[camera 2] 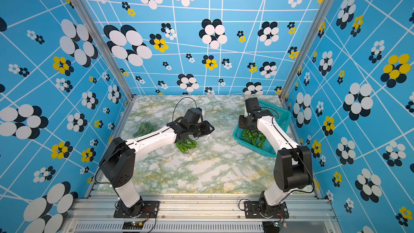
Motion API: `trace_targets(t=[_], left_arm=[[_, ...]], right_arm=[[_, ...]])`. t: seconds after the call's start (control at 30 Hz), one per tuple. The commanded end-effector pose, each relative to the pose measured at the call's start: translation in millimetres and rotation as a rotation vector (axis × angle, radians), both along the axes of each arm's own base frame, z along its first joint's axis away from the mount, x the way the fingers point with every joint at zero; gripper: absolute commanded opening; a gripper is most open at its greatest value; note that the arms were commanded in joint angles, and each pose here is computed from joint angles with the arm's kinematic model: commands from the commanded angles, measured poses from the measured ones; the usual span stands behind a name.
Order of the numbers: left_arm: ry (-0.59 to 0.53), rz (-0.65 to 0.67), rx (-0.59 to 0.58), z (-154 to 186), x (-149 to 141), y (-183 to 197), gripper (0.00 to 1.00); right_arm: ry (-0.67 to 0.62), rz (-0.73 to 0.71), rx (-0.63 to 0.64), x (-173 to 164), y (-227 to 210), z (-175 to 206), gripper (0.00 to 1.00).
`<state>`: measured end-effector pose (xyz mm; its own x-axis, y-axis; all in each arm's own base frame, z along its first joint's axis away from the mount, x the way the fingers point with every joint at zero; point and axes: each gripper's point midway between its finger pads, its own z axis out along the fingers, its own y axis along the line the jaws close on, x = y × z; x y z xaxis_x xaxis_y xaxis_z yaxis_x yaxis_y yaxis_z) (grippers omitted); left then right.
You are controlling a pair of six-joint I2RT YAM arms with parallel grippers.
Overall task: Take small green peppers out of containers
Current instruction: Place the green pepper in the basket, then pick up the green pepper from the packing box.
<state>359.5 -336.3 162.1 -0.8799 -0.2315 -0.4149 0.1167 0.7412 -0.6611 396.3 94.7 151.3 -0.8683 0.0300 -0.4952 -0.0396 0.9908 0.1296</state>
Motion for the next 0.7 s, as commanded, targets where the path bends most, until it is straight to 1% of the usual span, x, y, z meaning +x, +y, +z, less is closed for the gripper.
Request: trace_targets(t=[0.0,0.1,0.27,0.4,0.47,0.57,0.67], left_arm=[[-0.024,0.086,0.062,0.4,-1.8,42.0,0.34],[-0.025,0.141,0.083,-1.5,-8.7,71.5,0.34],[-0.031,0.202,0.103,0.0,-16.5,103.7,0.34],[-0.038,0.248,0.114,1.0,-21.7,123.5,0.34],[-0.022,0.276,0.115,-2.6,-24.5,133.7,0.34],[0.016,0.315,0.135,-10.6,-31.2,150.0,0.34],[0.056,0.35,0.143,-20.4,-38.8,165.2,0.34]], right_arm=[[-0.068,0.189,0.029,-12.2,51.3,33.0,0.45],[-0.076,0.247,0.023,-17.6,72.9,41.3,0.45],[-0.088,0.255,0.022,-13.6,79.1,48.7,0.45],[-0.055,0.32,0.082,-17.8,95.1,48.0,0.45],[-0.031,0.38,0.102,-24.3,109.9,43.5,0.44],[0.031,0.506,0.099,-39.2,140.5,27.3,0.43],[0.076,0.646,0.099,-55.8,178.7,10.6,0.4]])
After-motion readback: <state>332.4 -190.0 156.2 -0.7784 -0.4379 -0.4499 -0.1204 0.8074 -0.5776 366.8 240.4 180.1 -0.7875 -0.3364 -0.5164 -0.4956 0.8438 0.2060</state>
